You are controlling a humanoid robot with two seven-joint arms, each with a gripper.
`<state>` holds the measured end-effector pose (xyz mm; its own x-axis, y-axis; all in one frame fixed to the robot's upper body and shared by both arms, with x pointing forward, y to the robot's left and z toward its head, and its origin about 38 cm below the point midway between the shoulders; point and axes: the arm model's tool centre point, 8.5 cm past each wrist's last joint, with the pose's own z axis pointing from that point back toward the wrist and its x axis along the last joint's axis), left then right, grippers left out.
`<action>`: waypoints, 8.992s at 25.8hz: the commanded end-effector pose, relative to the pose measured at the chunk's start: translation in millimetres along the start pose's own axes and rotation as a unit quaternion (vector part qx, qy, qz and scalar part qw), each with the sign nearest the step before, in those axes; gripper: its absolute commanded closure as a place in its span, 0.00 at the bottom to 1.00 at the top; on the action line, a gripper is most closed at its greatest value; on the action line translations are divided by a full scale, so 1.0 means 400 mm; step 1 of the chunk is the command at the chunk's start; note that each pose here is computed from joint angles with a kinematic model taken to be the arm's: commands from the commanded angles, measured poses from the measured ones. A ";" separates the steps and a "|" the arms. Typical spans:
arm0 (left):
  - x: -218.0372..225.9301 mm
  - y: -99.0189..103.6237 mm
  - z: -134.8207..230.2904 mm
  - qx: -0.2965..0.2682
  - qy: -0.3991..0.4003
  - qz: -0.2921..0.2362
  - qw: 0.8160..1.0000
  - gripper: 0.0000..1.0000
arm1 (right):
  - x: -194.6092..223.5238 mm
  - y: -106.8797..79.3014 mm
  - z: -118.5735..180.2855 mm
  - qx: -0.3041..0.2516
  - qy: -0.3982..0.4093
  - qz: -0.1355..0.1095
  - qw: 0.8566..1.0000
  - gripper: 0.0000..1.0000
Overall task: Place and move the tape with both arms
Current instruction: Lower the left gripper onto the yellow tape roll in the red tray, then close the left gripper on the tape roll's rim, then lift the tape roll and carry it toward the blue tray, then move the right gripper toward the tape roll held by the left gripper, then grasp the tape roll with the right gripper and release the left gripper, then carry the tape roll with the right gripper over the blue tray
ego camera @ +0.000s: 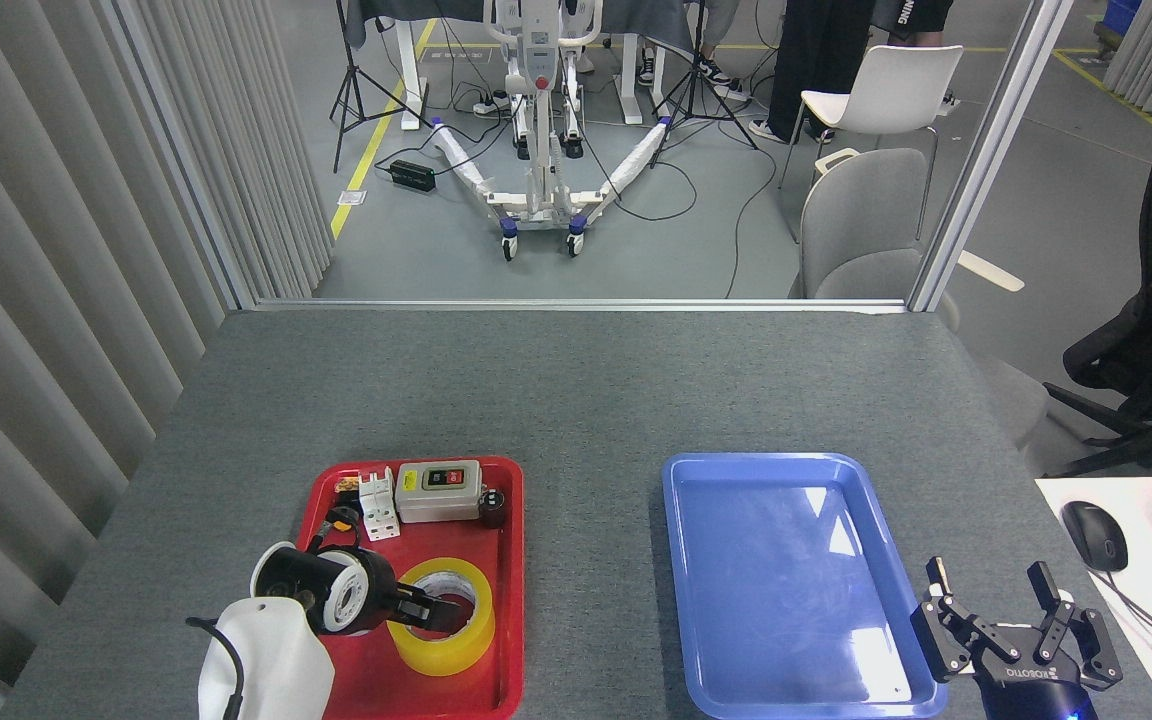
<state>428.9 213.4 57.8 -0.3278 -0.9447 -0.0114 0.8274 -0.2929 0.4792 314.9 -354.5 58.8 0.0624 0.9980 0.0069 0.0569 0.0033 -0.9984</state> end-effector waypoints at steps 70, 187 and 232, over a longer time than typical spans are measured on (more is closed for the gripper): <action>0.294 -0.010 0.169 0.139 -0.559 0.217 0.788 1.00 | 0.170 -0.045 0.036 0.160 -0.401 -0.230 0.872 0.00; 0.156 -0.070 0.137 0.154 -0.525 0.251 0.799 0.00 | 0.649 -0.076 -0.123 0.186 -0.593 -0.185 0.761 0.71; -0.030 -0.057 0.067 0.534 0.145 0.047 0.832 0.00 | 0.091 0.020 -0.305 0.438 -0.115 -0.160 0.877 0.69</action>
<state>402.0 237.2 68.7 -0.0230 -0.9964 -0.0816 -0.0783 -0.0796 0.9937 435.7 -333.3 63.8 -0.0411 0.9202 0.3892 -0.7421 0.2327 -0.6286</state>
